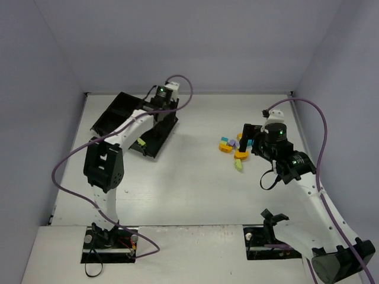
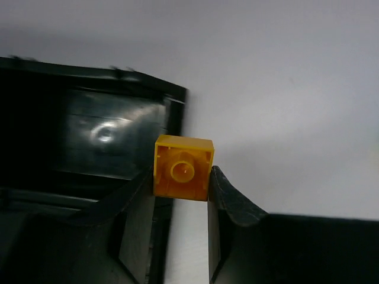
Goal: Sort the legos into containers by color
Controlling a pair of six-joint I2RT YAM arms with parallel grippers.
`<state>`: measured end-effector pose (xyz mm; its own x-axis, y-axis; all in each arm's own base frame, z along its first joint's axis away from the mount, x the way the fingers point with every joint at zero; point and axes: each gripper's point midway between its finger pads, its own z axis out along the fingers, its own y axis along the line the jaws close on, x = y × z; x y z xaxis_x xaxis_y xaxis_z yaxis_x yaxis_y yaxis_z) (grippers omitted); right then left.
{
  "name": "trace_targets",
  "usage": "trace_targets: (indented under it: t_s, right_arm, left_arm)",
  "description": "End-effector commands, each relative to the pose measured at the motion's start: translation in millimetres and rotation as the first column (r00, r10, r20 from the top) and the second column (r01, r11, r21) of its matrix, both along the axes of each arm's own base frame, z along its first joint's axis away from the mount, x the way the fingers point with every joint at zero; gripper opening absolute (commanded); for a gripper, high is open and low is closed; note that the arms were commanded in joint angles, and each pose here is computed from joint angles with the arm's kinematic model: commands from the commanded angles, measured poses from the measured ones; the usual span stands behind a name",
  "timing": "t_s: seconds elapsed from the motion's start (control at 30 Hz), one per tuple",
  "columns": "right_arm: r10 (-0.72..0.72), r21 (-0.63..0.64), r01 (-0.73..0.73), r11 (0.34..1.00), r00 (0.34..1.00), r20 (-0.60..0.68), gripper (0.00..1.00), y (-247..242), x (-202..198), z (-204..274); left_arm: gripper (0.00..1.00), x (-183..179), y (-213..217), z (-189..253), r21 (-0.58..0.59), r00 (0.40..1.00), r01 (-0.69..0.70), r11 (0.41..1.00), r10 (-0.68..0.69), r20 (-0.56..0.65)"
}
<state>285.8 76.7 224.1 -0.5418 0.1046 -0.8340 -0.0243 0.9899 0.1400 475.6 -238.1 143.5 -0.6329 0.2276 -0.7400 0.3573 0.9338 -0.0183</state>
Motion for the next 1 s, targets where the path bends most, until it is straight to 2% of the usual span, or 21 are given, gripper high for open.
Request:
trace_targets:
  t_s: [0.0, 0.17, 0.23, 0.27, 0.33, 0.37, 0.5, 0.63, 0.77, 0.83, 0.97]
  right_arm:
    - [-0.022, 0.016, 0.021, 1.0, 0.998, 0.057, 1.0, 1.4, 13.6, 19.0]
    - [-0.024, 0.014, 0.023, 1.0, 0.999, 0.04, 1.0, 1.9, 14.4, 13.3]
    - [-0.027, 0.011, 0.027, 1.0, 0.999, 0.035, 1.0, 1.4, 14.2, 10.9]
    - [-0.031, 0.009, 0.031, 0.999, 0.999, 0.034, 1.0, 0.4, 13.9, 10.0]
    - [-0.033, 0.006, 0.033, 0.999, 0.999, 0.033, 1.0, -0.5, 13.7, 9.1]
    - [-0.035, 0.005, 0.035, 0.999, 0.999, 0.031, 1.0, -0.7, 13.0, 7.6]
    - [-0.063, 0.002, 0.063, 0.998, 0.998, 0.012, 1.0, -4.2, 12.8, -1.0]
    - [-0.059, -0.009, 0.059, 0.998, 0.998, -0.037, 1.0, -1.0, 16.8, -14.4]
    - [-0.189, -0.023, 0.189, 0.982, 0.981, -0.045, 1.0, -14.7, 26.9, -18.7]
    - [-0.23, -0.052, 0.227, 0.973, 0.972, -0.056, 1.0, -19.8, 33.4, -24.4]
    - [-0.207, -0.063, 0.202, 0.977, 0.973, -0.101, 1.0, -11.8, 44.3, -37.0]
  left_arm:
    - [0.07, 26.3, 41.1, 65.8, -0.056, 0.974, -0.192, 0.98, 0.197, 0.114]
    - [0.19, 53.4, 89.2, 40.5, 0.014, 0.953, -0.299, 0.954, 0.298, 0.045]
    - [0.25, 57.6, 96.6, 34.8, 0.039, 0.952, -0.306, 0.951, 0.305, 0.025]
    - [0.31, 64.6, 100.4, 31.1, 0.042, 0.949, -0.314, 0.949, 0.313, 0.021]
    - [0.37, 67.4, 102.5, 22.2, 0.059, 0.95, -0.313, 0.948, 0.314, 0.005]
    - [0.45, 69.1, 102.2, 24.2, 0.058, 0.95, -0.312, 0.948, 0.312, 0.01]
    - [0.57, 69.4, 100.9, 24.9, 0.052, 0.951, -0.308, 0.95, 0.308, 0.01]
    - [0.6, 64.0, 97.3, 47.3, 0.011, 0.953, -0.302, 0.953, 0.301, 0.034]
    - [0.61, 49.4, 92.3, 85.4, -0.054, 0.953, -0.29, 0.955, 0.294, 0.071]
    - [0.61, 35.0, 89.5, 106.4, -0.085, 0.954, -0.28, 0.956, 0.287, 0.089]
    - [0.61, 3.0, 84.8, 126.3, -0.148, 0.96, -0.255, 0.956, 0.268, 0.076]
